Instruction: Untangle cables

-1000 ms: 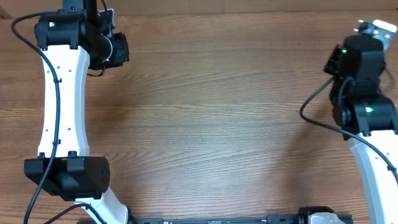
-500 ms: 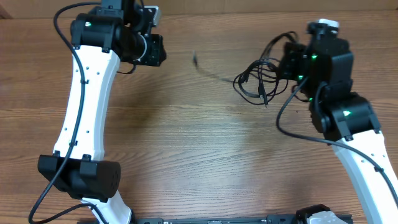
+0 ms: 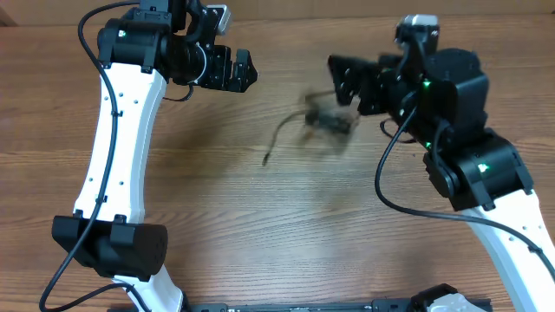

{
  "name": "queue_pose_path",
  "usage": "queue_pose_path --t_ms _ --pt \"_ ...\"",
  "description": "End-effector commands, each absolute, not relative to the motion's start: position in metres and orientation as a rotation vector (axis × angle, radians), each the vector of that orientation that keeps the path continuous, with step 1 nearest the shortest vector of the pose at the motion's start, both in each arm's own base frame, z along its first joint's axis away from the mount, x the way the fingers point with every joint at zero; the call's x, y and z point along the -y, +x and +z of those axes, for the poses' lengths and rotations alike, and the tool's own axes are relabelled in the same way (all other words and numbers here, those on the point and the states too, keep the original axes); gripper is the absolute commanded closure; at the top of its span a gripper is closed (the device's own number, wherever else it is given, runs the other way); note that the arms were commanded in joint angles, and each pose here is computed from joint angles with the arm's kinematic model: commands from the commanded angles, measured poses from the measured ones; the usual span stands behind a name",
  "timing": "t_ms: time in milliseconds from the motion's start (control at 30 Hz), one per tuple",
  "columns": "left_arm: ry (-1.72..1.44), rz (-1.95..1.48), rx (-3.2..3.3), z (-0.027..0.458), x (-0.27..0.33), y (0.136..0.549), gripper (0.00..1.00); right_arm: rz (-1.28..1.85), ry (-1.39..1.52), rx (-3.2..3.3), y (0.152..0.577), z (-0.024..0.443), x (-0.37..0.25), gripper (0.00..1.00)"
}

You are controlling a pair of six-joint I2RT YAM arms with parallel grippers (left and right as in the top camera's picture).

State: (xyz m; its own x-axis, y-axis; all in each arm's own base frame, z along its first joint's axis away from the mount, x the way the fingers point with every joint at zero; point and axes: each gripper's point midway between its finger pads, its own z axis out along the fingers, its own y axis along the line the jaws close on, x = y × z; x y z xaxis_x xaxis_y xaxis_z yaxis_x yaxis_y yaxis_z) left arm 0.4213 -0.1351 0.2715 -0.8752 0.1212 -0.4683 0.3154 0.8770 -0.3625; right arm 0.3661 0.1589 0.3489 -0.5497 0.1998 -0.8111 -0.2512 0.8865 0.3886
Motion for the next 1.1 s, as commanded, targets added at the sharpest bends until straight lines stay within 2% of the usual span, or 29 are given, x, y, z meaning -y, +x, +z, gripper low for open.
queue_pose_path --t_ms 0,200,367,467,600,867,933,1067 --pt "0.349 -0.640 -2.592 0.274 0.139 0.419 0.00 0.548 -0.100 -2.163 0.370 0.323 -0.164 0.00" --pt "0.348 -0.640 -2.595 0.274 0.139 0.419 0.00 0.246 -0.011 -2.337 0.378 0.268 -0.129 0.00" --pt "0.349 -0.640 -2.595 0.274 0.139 0.419 0.00 0.246 -0.016 -2.472 0.387 0.221 -0.139 0.00" --pt "0.348 -0.640 -2.599 0.273 0.139 0.418 0.00 0.253 0.171 -2.598 0.386 0.182 -0.139 0.00" --pt "0.360 -0.633 -2.600 0.272 0.138 0.417 0.00 0.351 0.369 -2.804 0.361 0.139 -0.155 0.00" --pt "0.374 -0.624 -2.597 0.272 0.138 0.418 0.00 0.619 0.296 -2.938 0.325 0.135 -0.216 0.00" --pt "0.374 -0.624 -2.598 0.272 0.138 0.418 0.00 0.544 0.250 -2.906 0.328 0.132 -0.221 0.00" --pt "0.373 -0.624 -2.603 0.271 0.138 0.417 0.00 0.156 0.051 -2.838 0.337 0.116 -0.200 0.00"
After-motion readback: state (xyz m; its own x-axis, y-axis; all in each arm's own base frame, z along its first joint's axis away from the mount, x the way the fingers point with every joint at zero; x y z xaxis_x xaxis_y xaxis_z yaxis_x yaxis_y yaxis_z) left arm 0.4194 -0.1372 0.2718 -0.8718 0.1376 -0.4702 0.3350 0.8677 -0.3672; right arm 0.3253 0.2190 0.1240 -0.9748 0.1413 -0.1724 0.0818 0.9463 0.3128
